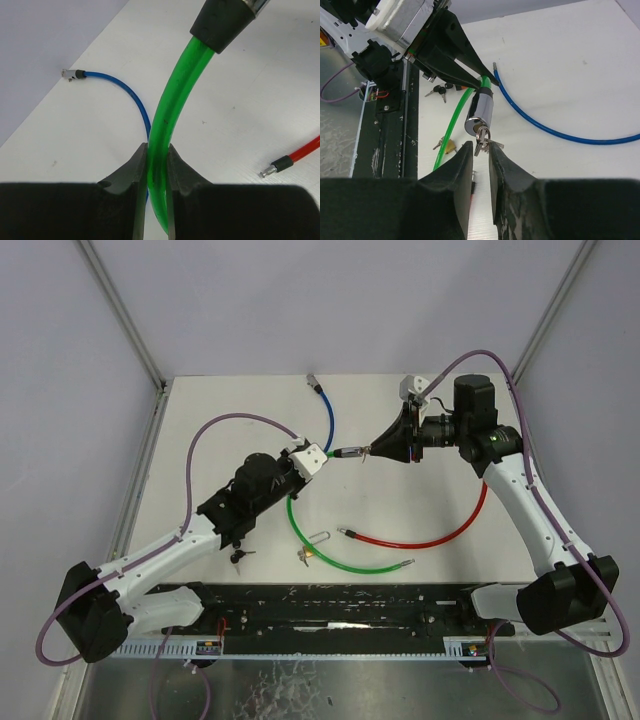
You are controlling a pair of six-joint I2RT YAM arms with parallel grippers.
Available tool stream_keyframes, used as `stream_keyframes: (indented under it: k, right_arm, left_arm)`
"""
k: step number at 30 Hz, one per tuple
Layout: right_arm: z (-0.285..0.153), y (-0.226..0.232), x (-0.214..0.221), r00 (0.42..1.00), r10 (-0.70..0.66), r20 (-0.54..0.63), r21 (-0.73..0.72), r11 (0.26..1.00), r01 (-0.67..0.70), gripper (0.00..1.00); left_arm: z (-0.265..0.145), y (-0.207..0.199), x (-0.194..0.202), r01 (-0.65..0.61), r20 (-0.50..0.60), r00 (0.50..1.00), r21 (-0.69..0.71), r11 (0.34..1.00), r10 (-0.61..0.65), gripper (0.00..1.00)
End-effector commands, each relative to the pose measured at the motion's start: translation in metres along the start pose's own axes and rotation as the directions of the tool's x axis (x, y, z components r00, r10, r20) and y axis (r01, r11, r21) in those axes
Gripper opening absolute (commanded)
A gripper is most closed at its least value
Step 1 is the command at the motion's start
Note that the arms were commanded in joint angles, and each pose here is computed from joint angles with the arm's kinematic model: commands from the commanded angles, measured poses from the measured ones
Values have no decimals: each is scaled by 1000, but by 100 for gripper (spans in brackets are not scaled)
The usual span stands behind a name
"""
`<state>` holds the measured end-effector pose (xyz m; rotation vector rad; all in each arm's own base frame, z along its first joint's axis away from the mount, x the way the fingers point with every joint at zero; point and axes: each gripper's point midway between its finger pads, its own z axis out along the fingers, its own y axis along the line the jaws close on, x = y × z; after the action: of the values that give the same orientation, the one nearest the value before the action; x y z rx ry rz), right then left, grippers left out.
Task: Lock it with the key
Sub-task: Adjust the key in the lock.
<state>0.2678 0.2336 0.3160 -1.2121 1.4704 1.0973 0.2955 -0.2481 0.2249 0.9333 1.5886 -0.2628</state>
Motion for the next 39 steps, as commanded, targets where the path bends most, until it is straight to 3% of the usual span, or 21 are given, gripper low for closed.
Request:
stream_keyframes:
  k: [1, 9, 19, 23, 27, 31, 39]
  right_arm:
    - [0, 5, -14, 999, 41, 9, -4, 999, -41, 25]
    - [0, 6, -20, 987, 162, 12, 8, 987, -162, 26]
    - [3, 1, -10, 957, 290, -15, 29, 957, -290, 1]
    - [5, 0, -7, 925, 378, -23, 33, 925, -377, 0]
    - [9, 1, 0, 850, 525, -41, 31, 851, -524, 0]
    - [14, 0, 6, 725, 685, -70, 34, 728, -685, 0]
    - [17, 1, 2, 560, 827, -35, 41, 562, -826, 0]
  left_arm:
    - [-4, 9, -27, -3, 97, 995, -43, 999, 7, 1]
    - [-6, 10, -28, -4, 102, 995, -50, 999, 9, 0]
    - [-7, 8, -32, -8, 109, 994, -48, 999, 13, 1]
    - [-8, 8, -33, -16, 113, 993, -54, 998, 22, 1]
    - [-9, 8, -34, -35, 121, 992, -64, 997, 42, 0]
    - [-9, 8, -34, -52, 119, 991, -76, 996, 61, 1]
    - [-9, 10, -30, -79, 102, 991, -102, 992, 89, 1]
